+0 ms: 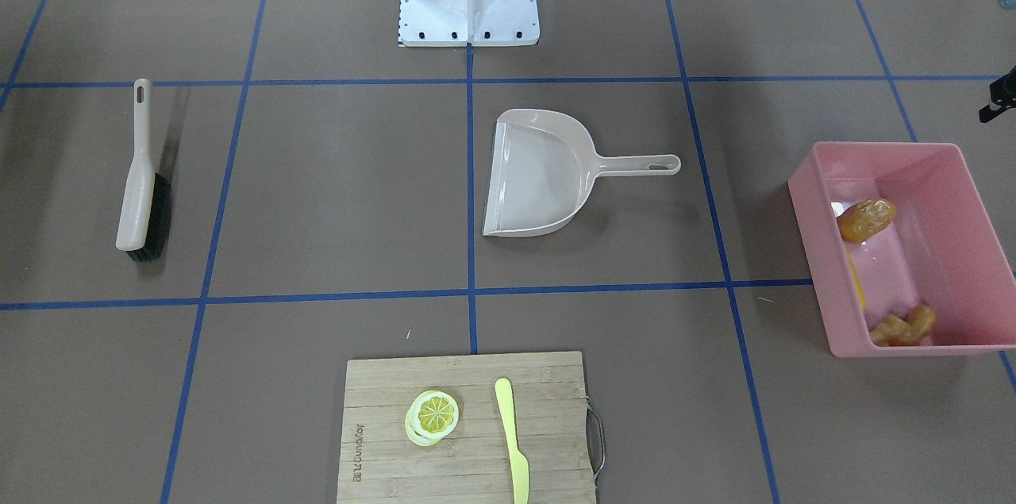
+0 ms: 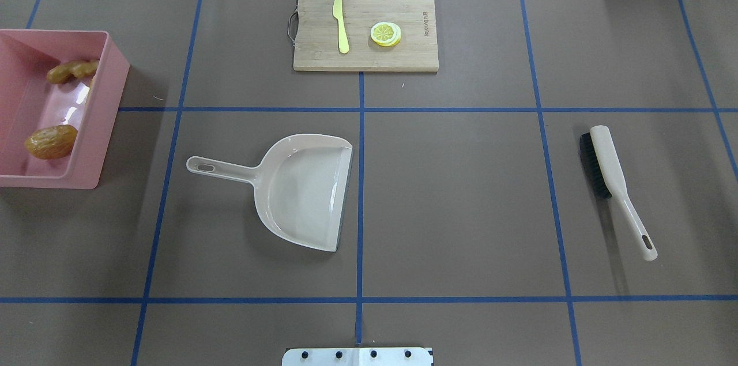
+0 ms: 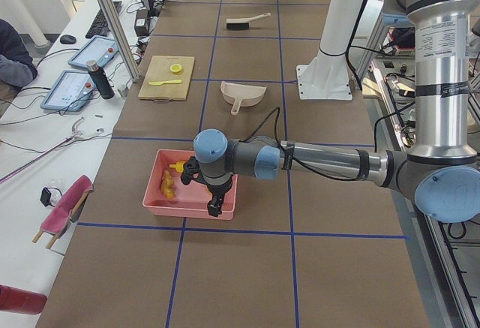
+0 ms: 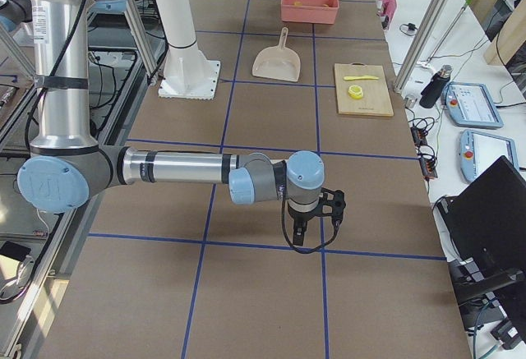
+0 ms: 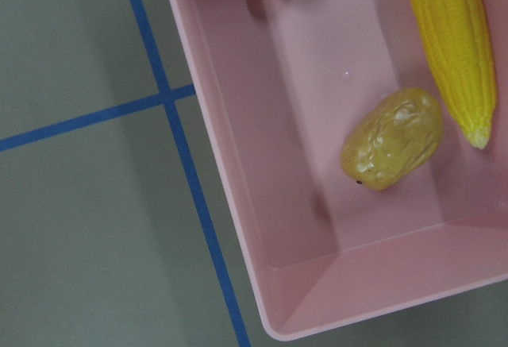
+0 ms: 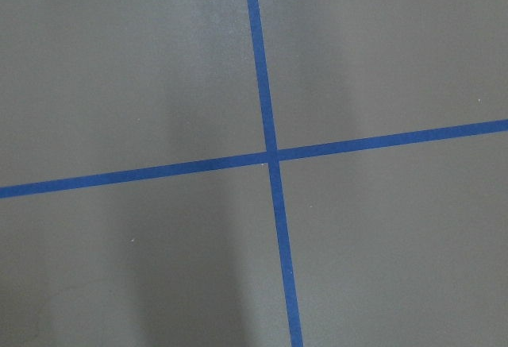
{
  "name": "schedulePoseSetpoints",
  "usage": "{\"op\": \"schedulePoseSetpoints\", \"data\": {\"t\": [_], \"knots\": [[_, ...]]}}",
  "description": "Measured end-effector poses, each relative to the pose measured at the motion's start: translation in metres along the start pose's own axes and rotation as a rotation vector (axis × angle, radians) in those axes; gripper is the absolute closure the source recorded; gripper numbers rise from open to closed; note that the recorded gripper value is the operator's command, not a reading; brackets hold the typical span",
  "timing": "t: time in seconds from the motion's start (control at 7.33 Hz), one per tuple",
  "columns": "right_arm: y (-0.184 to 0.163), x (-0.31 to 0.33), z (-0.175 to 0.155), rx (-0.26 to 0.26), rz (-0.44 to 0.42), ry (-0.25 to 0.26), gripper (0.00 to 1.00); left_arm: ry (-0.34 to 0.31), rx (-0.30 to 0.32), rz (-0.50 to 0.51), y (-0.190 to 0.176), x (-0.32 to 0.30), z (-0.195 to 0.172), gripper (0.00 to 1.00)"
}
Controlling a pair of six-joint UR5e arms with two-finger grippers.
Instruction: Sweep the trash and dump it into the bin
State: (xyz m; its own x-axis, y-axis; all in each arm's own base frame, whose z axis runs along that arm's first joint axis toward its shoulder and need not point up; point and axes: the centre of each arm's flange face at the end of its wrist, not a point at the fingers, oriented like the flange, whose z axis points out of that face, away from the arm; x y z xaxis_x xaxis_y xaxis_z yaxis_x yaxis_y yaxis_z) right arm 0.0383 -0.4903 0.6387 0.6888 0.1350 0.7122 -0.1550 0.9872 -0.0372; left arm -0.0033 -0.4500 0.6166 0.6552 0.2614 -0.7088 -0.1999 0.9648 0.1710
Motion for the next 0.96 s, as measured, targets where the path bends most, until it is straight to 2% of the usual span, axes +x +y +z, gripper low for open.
{"op": "schedulePoseSetpoints", "data": {"t": [0.27, 0.55, 0.96], "knots": [[0.0, 0.0, 0.0, 0.0, -0.001, 0.0, 0.0, -0.012, -0.014, -0.039, 0.006, -0.016, 0.007, 0.01], [0.0, 0.0, 0.0, 0.0, -0.001, 0.0, 0.0, -0.023, 0.013, -0.134, 0.008, -0.027, -0.005, 0.01], [0.0, 0.001, 0.0, 0.0, 0.0, 0.002, 0.0, -0.029, 0.036, -0.21, 0.015, -0.04, -0.015, 0.01]]}}
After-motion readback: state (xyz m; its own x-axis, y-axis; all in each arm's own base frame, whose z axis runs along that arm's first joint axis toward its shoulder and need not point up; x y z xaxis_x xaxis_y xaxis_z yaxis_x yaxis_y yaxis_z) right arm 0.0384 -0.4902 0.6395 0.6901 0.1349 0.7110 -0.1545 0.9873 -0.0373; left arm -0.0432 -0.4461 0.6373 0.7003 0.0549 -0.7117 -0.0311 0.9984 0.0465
